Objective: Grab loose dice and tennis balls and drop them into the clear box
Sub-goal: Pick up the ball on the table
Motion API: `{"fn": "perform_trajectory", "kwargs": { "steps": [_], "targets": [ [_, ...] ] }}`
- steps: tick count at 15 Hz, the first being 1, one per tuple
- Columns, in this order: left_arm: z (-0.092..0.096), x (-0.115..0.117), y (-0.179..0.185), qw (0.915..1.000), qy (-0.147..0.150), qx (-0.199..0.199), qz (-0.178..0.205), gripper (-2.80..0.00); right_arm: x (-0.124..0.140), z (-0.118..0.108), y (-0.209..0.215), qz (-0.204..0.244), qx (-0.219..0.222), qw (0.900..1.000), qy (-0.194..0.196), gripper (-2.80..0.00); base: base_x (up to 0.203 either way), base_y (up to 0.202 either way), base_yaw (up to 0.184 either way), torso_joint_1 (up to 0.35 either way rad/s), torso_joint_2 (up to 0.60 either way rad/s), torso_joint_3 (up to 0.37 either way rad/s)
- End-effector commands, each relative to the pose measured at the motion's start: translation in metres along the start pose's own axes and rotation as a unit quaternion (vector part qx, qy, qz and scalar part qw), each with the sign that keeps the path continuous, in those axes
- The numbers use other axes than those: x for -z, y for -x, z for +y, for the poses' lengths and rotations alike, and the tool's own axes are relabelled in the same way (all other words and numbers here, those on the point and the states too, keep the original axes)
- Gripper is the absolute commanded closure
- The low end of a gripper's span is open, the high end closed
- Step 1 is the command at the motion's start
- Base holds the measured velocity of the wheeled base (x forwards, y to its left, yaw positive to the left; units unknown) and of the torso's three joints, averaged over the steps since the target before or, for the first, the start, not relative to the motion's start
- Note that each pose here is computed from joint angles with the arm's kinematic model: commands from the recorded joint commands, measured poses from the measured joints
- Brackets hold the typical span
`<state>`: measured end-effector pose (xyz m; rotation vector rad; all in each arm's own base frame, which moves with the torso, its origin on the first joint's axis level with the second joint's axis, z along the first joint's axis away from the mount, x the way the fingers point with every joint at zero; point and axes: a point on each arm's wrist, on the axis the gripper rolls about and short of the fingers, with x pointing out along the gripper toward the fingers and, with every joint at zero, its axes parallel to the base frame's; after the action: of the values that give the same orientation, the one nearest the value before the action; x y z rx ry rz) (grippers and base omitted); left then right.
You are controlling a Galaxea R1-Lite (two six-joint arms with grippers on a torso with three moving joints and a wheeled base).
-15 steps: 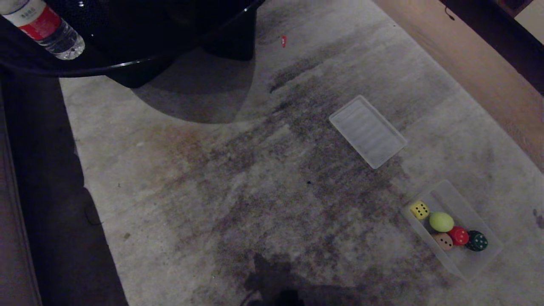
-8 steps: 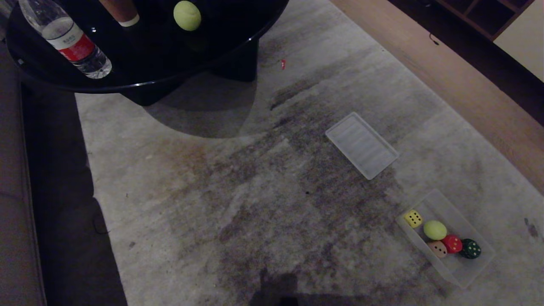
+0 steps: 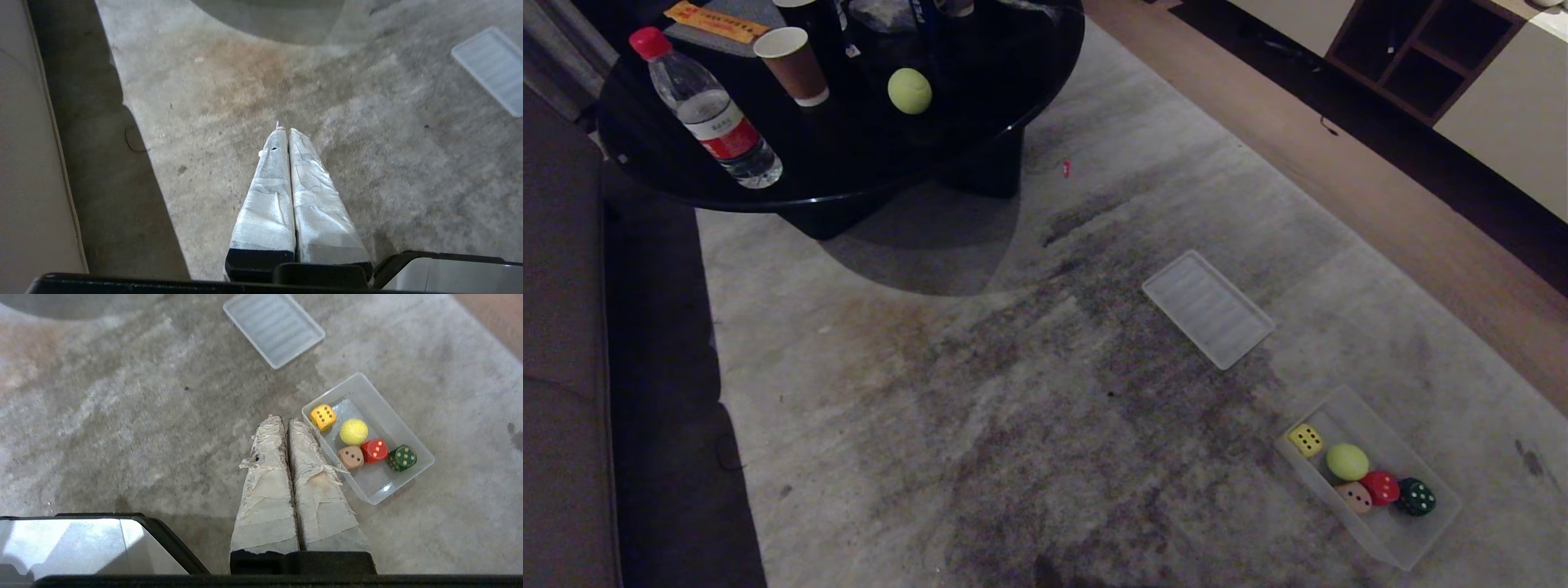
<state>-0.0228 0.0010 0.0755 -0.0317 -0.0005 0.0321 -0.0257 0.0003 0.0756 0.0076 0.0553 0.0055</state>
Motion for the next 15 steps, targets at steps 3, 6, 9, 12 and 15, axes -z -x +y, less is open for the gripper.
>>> {"fn": "perform_trajectory", "kwargs": {
  "steps": [3,6,9,12,15],
  "targets": [
    [0.0000,0.0004,-0.0002,1.0000,0.000,0.000,0.002,0.00,0.0000,0.0000,-0.0002,0.001,0.000,1.000,0.000,0.00,0.000,0.000,0.000,0.002,0.00,0.201],
    [0.0000,0.0004,-0.0002,1.0000,0.000,0.000,0.002,0.00,0.0000,0.0000,-0.0002,0.001,0.000,1.000,0.000,0.00,0.000,0.000,0.000,0.002,0.00,0.204],
    [0.0000,0.0004,-0.0002,1.0000,0.000,0.000,0.002,0.00,-0.0003,0.0000,-0.0001,0.001,0.000,1.000,0.000,0.00,0.000,0.000,0.000,0.004,0.00,0.198],
    [0.0000,0.0004,-0.0002,1.0000,0.000,0.000,0.002,0.00,-0.0004,0.0000,-0.0001,0.001,0.000,1.000,0.000,0.00,0.000,0.000,0.000,0.001,0.00,0.201],
    [0.0000,0.0004,-0.0002,1.0000,0.002,0.000,0.002,0.00,0.0000,0.0000,-0.0002,0.001,0.000,1.000,0.001,0.00,0.000,0.000,0.000,0.001,0.00,0.203]
  ]
}}
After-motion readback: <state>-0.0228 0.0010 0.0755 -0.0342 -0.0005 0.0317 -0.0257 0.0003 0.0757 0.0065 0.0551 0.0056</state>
